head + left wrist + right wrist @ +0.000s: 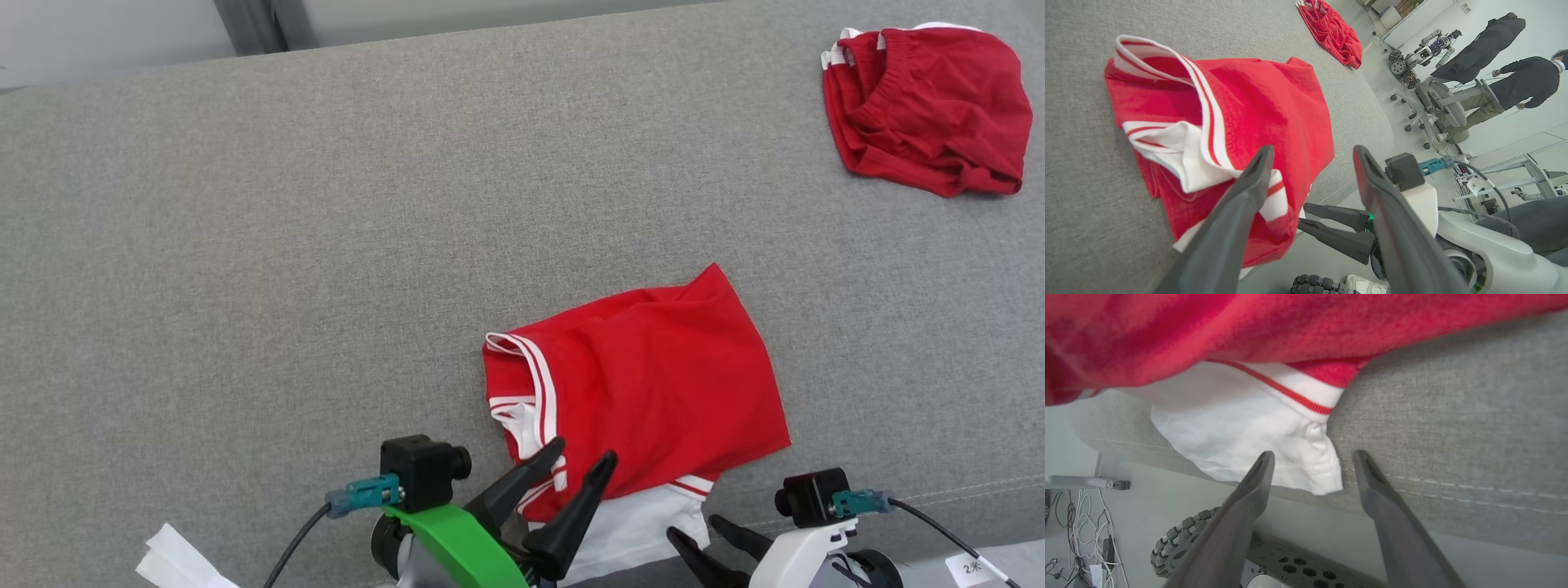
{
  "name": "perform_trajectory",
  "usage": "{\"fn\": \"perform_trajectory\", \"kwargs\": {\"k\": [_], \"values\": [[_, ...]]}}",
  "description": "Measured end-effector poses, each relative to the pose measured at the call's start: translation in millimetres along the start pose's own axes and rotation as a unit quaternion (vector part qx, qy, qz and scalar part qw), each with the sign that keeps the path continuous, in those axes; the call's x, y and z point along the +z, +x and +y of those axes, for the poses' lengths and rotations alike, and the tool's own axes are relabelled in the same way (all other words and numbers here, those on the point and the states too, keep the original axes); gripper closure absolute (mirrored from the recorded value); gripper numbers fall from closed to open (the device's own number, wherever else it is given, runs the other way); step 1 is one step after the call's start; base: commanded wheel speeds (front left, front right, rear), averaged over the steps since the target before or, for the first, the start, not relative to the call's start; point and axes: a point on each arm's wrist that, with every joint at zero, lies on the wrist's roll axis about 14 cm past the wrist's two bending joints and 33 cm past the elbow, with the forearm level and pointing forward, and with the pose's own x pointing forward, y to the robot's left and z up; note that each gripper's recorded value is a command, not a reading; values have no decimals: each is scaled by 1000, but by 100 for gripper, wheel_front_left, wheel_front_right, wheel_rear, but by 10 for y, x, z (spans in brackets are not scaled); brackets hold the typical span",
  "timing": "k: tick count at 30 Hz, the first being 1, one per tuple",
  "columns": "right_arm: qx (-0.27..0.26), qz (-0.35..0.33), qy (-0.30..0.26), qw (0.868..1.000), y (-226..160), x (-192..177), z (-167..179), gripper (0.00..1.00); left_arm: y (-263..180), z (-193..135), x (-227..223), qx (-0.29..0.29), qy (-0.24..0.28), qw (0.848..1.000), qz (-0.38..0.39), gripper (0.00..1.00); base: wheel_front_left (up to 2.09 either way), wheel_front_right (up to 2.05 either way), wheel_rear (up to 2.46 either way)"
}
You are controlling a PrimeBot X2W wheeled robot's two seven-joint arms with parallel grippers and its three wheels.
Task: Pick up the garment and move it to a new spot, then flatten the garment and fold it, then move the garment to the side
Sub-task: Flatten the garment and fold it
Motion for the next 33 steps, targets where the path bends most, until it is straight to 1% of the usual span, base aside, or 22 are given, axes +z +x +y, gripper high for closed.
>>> {"fn": "perform_trajectory", "kwargs": {"k": [2,4,5,6,7,8,9,11,13,14,16,17,18,26,33], "values": [[2,3,0,1000,9,-22,5,0,3,-15,15,-1,-1,1000,-3,0,0,0,0],[2,6,6,1000,17,-42,3,10,4,-24,27,-2,-1,1000,-5,0,0,0,0],[2,7,8,1000,23,-48,6,28,4,-27,29,-3,-1,1000,-6,0,0,0,0],[4,8,8,1000,29,-52,11,51,4,-32,32,-3,-1,1000,-6,0,0,0,0],[4,9,11,1000,35,-57,8,61,4,-35,36,-4,-2,1000,-7,0,0,0,0],[4,9,15,1000,43,-61,10,66,5,-38,37,-4,-2,1000,-7,0,0,0,0],[4,11,17,1000,49,-67,9,68,6,-40,38,-5,-2,1000,-7,0,0,0,0],[4,15,18,1000,57,-94,2,66,8,-42,40,-5,-2,1000,-7,0,0,0,0],[8,19,20,1000,73,-123,34,71,10,-43,39,-6,-2,1000,-7,0,0,0,0],[11,20,21,1000,80,-137,56,71,10,-44,37,-6,-2,1000,-6,0,0,0,0],[18,29,21,999,97,-186,107,80,11,-44,26,-6,-2,1000,-3,0,0,0,0],[22,32,21,999,105,-205,129,96,11,-44,25,-6,-2,1000,-2,0,0,0,0],[23,35,20,999,115,-215,140,100,11,-43,24,-6,-2,1000,-2,0,0,0,0],[36,33,18,999,172,-182,211,100,0,-43,35,-4,1,1000,-4,0,0,0,0],[53,-3,38,998,216,8,315,100,-18,-40,38,-1,5,1000,-6,0,0,0,0]]}}
